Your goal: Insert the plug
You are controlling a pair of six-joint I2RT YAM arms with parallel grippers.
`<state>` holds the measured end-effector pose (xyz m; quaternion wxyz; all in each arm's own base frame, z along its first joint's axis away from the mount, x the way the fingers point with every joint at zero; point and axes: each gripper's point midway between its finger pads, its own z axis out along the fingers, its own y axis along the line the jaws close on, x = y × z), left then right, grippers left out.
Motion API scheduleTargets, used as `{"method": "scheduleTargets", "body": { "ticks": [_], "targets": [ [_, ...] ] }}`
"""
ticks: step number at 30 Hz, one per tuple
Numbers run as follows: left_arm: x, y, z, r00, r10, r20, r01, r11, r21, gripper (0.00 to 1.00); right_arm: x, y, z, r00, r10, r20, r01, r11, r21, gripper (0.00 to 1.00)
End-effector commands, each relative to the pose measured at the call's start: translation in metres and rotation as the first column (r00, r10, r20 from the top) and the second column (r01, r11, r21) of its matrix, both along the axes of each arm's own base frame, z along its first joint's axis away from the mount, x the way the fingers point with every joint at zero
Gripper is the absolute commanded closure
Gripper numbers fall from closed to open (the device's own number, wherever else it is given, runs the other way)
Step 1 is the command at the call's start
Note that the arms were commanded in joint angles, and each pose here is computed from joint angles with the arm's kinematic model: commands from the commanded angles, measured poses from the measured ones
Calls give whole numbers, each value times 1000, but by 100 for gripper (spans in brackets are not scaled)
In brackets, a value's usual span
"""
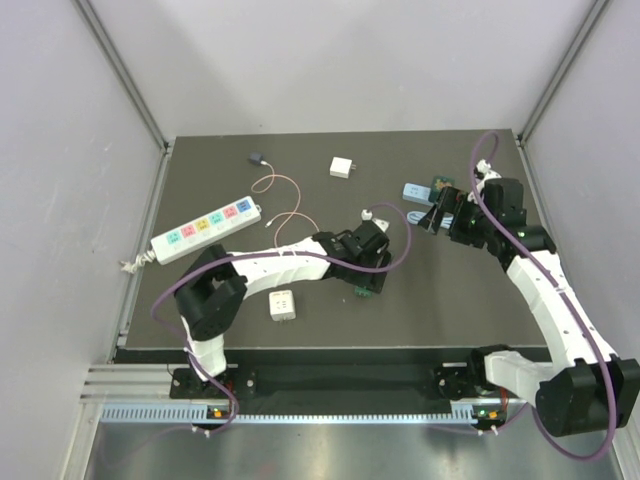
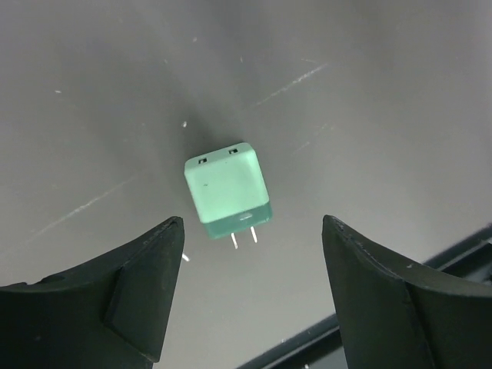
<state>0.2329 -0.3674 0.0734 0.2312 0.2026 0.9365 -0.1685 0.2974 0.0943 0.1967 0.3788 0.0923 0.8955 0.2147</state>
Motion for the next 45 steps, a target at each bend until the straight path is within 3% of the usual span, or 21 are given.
{"method": "scheduleTargets", "body": {
  "ticks": [1, 9, 12, 16, 17, 19, 20, 22, 27, 31, 33, 34, 39, 45],
  "targets": [
    [12, -19, 1, 998, 5, 62, -3, 1000, -27, 23, 12, 2, 32, 996, 1, 93, -6, 999, 46, 1],
    [13, -17, -29, 999, 11, 52, -13, 999, 33, 29, 7, 2, 31, 995, 22, 96, -26, 999, 46, 1],
    [15, -17, -32, 998, 4, 64, -7, 999, 41, 36, 4, 5, 28, 995, 39, 94, -44, 997, 58, 1],
    [16, -13, -34, 996, 5, 84, -9, 999, 41, 51, 1, 10, 22, 995, 59, 80, -65, 995, 77, 2],
    [14, -9, -38, 997, -1, 82, -3, 999, 50, 63, -1, 13, 19, 995, 76, 69, -81, 993, 86, 2],
    [13, -9, -32, 996, -3, 95, 0, 1000, 29, 78, -4, 16, 17, 994, 93, 61, -99, 991, 95, 3],
    [11, -8, -30, 995, -6, 95, 4, 1000, 23, 92, -7, 21, 14, 991, 122, 50, -127, 985, 116, 4],
    [6, -5, -11, 991, -29, 132, 31, 999, -12, 100, -13, 28, 11, 986, 163, 38, -167, 976, 141, 10],
    [-10, 12, 48, 956, -111, 270, 151, 979, -134, 100, -36, 58, 9, 939, 344, 15, -334, 900, 281, 25],
    [-25, 22, 83, 938, -162, 306, 223, 958, -178, 100, -49, 77, 13, 910, 411, 45, -396, 835, 382, 43],
    [-33, 22, 102, 922, -189, 337, 271, 938, -215, 100, -55, 96, 29, 867, 480, 136, -487, 755, 440, 42],
    [-37, 21, 108, 917, -205, 341, 293, 928, -231, 100, -59, 106, 28, 843, 519, 145, -521, 718, 461, 35],
    [-45, 24, 131, 886, -249, 392, 363, 898, -250, 100, -84, 155, 36, 713, 686, 145, -666, 598, 446, 33],
    [-47, 28, 141, 864, -268, 426, 394, 886, -244, 100, -84, 177, 33, 706, 698, 124, -668, 596, 446, 38]
  ]
}}
